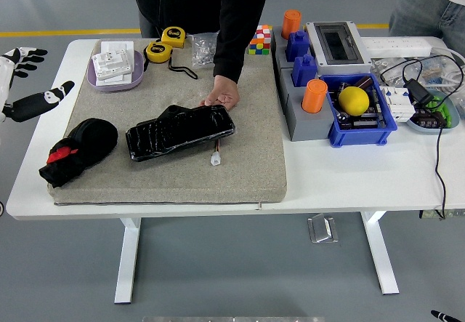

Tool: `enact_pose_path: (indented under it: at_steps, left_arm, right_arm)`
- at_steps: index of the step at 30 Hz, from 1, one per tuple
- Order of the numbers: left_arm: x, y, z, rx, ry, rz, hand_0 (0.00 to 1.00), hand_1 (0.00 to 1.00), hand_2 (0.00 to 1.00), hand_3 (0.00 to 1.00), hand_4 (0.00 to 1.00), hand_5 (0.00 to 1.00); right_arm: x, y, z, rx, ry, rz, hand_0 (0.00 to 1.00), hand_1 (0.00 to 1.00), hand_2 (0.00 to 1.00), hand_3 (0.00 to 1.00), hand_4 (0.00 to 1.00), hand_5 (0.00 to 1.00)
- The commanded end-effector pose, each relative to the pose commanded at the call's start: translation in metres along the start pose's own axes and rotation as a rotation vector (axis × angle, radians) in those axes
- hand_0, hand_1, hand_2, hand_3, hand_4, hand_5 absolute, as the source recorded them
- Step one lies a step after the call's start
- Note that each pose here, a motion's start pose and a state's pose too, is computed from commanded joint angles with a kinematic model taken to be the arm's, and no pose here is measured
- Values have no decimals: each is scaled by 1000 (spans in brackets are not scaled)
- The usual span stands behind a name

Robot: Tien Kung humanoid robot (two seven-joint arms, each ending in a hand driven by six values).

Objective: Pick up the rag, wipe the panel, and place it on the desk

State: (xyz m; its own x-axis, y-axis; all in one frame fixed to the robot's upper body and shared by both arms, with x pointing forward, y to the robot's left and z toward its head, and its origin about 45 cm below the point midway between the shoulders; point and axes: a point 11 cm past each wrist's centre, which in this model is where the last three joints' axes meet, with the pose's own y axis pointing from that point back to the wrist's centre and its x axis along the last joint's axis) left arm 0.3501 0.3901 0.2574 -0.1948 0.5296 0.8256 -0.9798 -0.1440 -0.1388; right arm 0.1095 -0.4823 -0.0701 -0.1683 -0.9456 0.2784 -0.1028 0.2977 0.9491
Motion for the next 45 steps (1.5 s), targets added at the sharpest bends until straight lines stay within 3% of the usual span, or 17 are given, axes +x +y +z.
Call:
enact_pose_path:
  at_steps: [3, 9, 18, 34, 45]
  left_arm:
    - [-4, -1, -4, 0, -3, 3, 577, 681, 751, 725, 885, 451]
    - [-19, -2, -26, 53, -18, -11, 579, 684, 756, 712, 873, 435]
    - [-40, 0, -42, 92, -15, -45, 579, 686, 755, 707, 871, 433]
    - [-84, 10, -41, 117, -1, -123, 565, 683, 759, 702, 857, 398]
    - [-105, 8, -47, 152, -17, -154, 562, 686, 767, 696, 847, 383]
  right_arm:
    - [0, 0, 0, 1, -2, -1, 761, 577, 703, 600, 998, 543]
    - [-2, 0, -1, 3, -5, -4, 761, 577, 703, 600, 998, 543]
    - [-1, 0, 0, 3, -5, -5, 761, 577, 703, 600, 998, 542]
    - [-2, 0, 0, 4, -1, -7, 761, 576, 703, 599, 998, 542]
    - [-6, 0, -2, 8, 4, -14, 760, 573, 701, 599, 998, 542]
